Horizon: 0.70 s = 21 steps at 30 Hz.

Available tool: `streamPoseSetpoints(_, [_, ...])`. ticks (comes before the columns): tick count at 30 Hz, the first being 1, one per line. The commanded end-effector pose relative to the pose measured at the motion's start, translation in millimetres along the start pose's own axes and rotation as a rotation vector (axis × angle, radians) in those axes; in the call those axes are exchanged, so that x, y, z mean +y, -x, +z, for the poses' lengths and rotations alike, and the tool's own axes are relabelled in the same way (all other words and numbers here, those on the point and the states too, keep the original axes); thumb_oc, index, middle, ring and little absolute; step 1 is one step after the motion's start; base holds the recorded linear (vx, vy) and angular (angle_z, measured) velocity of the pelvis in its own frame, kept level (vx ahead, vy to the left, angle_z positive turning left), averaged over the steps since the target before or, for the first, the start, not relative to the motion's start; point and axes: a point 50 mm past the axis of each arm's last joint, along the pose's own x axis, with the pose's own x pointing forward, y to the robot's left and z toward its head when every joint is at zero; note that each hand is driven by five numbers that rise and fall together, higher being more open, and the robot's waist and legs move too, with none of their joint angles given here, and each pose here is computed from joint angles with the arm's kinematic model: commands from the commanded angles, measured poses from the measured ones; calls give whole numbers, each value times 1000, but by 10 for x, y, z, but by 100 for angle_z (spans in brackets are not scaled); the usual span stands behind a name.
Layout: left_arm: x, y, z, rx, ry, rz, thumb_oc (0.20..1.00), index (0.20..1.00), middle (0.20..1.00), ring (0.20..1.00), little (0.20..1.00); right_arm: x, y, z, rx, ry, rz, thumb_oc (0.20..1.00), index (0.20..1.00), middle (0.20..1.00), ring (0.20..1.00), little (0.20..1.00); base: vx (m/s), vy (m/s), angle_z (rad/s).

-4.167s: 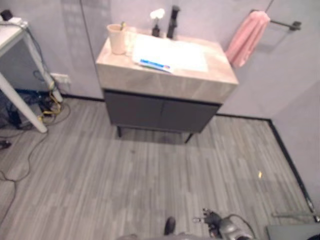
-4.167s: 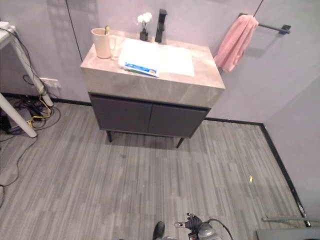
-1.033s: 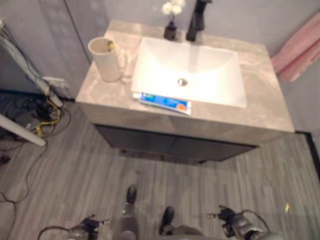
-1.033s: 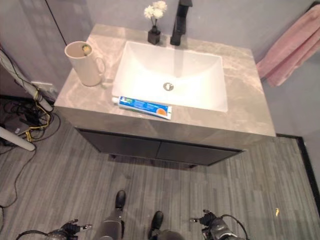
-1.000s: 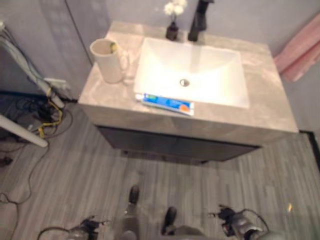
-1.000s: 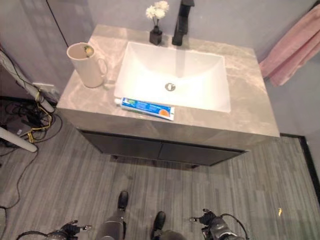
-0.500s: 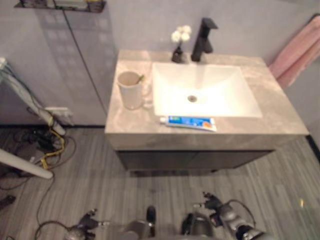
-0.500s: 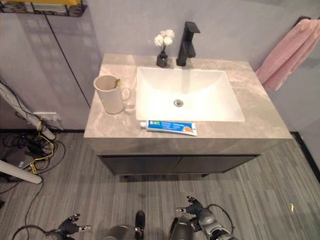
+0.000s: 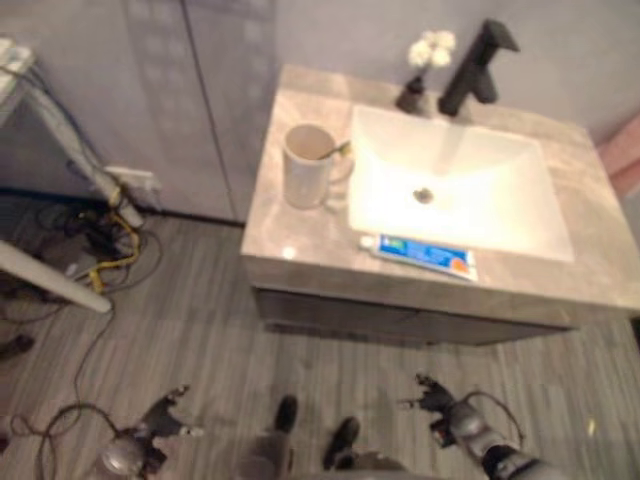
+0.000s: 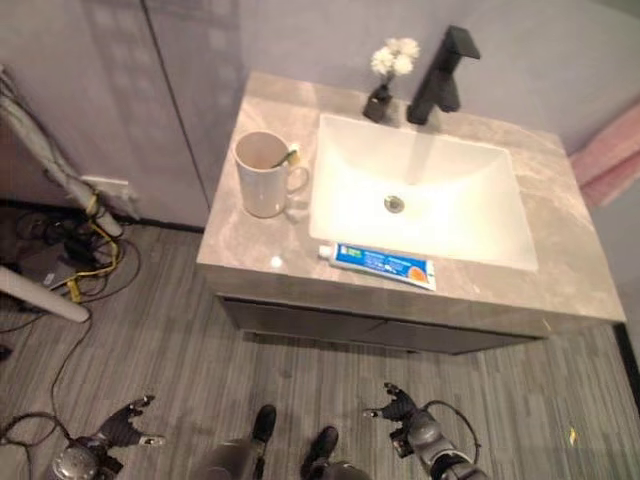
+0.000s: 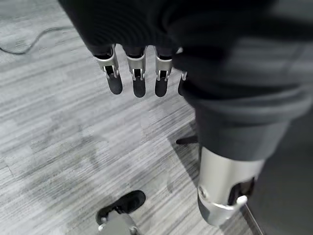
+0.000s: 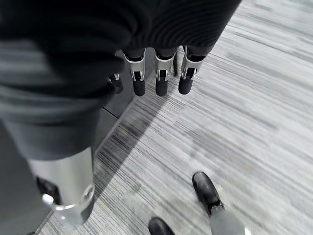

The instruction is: Put brush and paste in cup on sink, flatten towel.

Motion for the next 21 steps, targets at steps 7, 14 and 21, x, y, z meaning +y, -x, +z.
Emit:
streamPoseSetpoints(7, [191, 192, 415, -240, -116, 13, 1000, 1000, 1000, 1000, 1000, -490, -6, 77, 5, -7, -135, 1000, 1000, 1000, 1000, 1000, 68, 33, -6])
streamPoseSetpoints(14, [458, 482, 523, -317, -222, 30, 1000, 1000, 1000, 1000, 1000, -277, 1, 73, -32, 21, -44, 1000, 1000, 1000, 1000, 1000, 16, 185, -15])
streamPoseSetpoints(21, [763, 751, 852, -458, -327, 81, 1000, 1000, 1000, 1000, 1000, -310, 24, 428, -210, 92, -1, 1000, 1000, 1000, 1000, 1000, -24, 137, -22])
